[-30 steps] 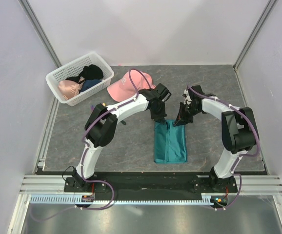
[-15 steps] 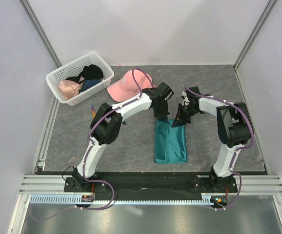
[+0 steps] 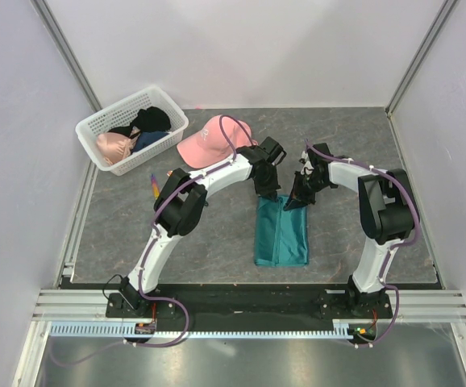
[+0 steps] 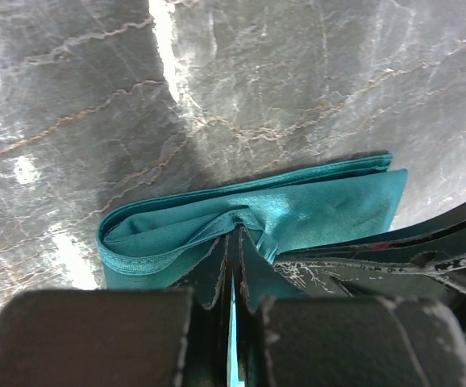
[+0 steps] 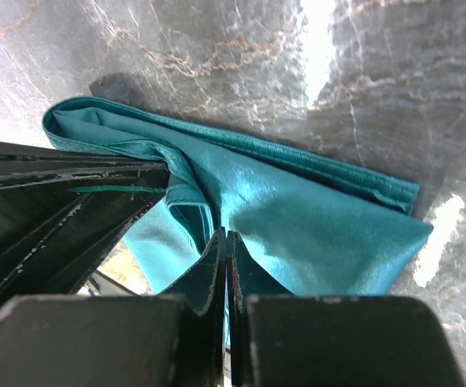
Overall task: Fold the napkin into a case and place the utensils inside
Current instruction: Smooth out the 2/3-rectangle-folded napkin at the center of the board.
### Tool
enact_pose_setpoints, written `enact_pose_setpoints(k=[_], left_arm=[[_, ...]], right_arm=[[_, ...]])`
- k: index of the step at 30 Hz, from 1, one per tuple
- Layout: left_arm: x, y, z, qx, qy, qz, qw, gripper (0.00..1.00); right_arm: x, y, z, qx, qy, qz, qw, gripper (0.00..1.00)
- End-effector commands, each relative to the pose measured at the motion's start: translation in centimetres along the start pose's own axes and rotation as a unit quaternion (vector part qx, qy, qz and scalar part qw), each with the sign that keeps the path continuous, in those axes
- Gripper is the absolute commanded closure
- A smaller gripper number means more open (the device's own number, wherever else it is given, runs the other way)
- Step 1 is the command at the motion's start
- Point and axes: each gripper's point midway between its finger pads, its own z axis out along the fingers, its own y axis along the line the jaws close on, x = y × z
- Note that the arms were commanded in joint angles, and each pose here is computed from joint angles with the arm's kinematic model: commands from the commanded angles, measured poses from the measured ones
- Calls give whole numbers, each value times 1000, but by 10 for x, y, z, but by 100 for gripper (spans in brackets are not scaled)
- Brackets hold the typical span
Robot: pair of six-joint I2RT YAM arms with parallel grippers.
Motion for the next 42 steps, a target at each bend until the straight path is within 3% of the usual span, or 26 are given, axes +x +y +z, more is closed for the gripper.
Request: enact_pose_setpoints(k=[1, 7, 12, 16, 20, 23, 29, 36, 42], left_arm=[[-17, -27, -25, 42, -30, 13, 999, 98], [1, -24, -77, 57, -31, 29, 997, 95], [53, -15, -94, 74, 19, 61, 995, 88], [98, -17, -111, 95, 37, 93, 990, 94], [131, 0, -107, 93, 69, 81, 990, 97], [142, 10, -108, 91, 73, 77, 990, 98], [158, 23, -106, 91, 91, 72, 989, 98], [165, 35, -99, 80, 95, 48, 991, 98], [167, 46, -101, 75, 86, 42, 993, 98]], right_arm=[[-9, 17, -25, -6, -26, -24, 999, 100], [11, 19, -45, -9, -27, -39, 999, 100], [31, 13, -59, -1, -29, -45, 999, 88], [57, 21, -69, -36, -5, -54, 998, 88], [91, 26, -59, -39, 27, -81, 996, 92], [109, 27, -45, -33, 47, -93, 994, 81], [130, 23, -29, -40, 55, -67, 995, 69], [137, 24, -23, -3, 32, -51, 998, 64], [146, 15, -24, 95, -12, -9, 995, 64]])
